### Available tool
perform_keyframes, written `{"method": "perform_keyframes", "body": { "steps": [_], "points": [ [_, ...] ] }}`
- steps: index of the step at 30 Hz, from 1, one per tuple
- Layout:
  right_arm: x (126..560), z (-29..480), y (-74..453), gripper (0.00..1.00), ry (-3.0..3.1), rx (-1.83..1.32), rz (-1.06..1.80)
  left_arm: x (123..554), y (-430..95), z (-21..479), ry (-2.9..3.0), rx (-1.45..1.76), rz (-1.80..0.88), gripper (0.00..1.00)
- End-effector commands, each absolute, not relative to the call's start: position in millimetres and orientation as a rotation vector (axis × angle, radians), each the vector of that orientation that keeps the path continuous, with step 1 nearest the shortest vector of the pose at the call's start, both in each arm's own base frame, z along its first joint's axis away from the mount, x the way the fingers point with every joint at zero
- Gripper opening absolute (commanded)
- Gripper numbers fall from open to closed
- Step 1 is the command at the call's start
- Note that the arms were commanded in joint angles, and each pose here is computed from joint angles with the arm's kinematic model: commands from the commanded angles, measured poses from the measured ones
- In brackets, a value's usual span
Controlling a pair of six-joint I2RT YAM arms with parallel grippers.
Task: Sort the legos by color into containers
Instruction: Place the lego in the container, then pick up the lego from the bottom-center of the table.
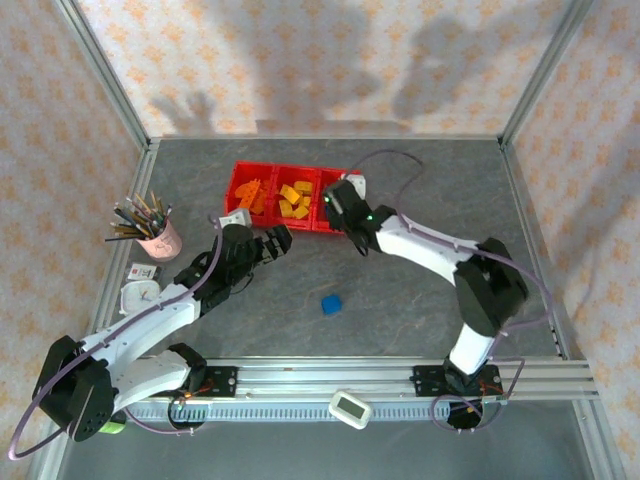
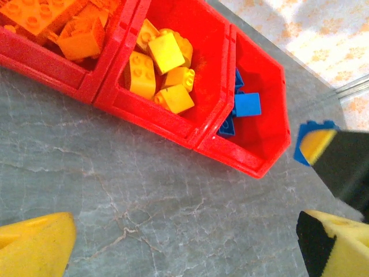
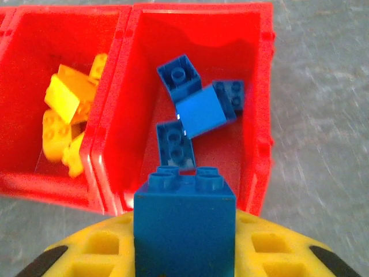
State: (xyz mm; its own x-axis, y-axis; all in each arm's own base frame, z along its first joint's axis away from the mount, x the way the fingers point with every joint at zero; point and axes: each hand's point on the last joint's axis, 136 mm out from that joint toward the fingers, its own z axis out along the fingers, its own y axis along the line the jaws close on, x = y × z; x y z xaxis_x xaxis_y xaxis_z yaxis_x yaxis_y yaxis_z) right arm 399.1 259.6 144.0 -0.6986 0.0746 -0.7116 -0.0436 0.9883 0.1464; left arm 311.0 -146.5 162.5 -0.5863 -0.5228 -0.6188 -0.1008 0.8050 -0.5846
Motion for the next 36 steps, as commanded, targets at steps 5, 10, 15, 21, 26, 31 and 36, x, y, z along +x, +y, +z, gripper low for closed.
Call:
{"method": "perform_keyframes", "body": {
  "steps": [5, 10, 15, 21, 26, 31, 36],
  "points": [
    [466.4, 133.4, 269.5, 0.39, 2.325, -0.009, 0.135, 323.2, -145.5, 177.8, 2.112, -0.427, -0.651, 0.99],
    [476.9, 131.9, 276.5, 0.57, 2.333, -0.041, 0.144, 322.3, -144.6, 182.6, 2.107, -0.429, -0.658, 0.99],
    [460.2, 145.9, 268.5, 0.62, 2.319, -0.044, 0.172, 319.2, -146.1, 187.8, 2.098, -0.423, -0.684, 0.99],
    [413.6, 146.5, 248.5, 0.67, 2.340, -0.031, 0.181, 313.4, -147.7, 184.0, 2.119, -0.413, -0.701, 0.99],
    [365.3, 133.3, 241.8, 0.72, 2.390, -0.050, 0.210, 305.0, -151.2, 177.4, 2.133, -0.409, -0.728, 0.99],
    [324.0, 122.4, 247.2, 0.76, 2.422, -0.094, 0.252, 294.0, -155.2, 169.9, 2.145, -0.407, -0.742, 0.99],
    [285.0, 106.8, 257.5, 0.79, 2.454, -0.152, 0.295, 281.9, -157.6, 162.0, 2.150, -0.417, -0.728, 0.99]
  ]
}}
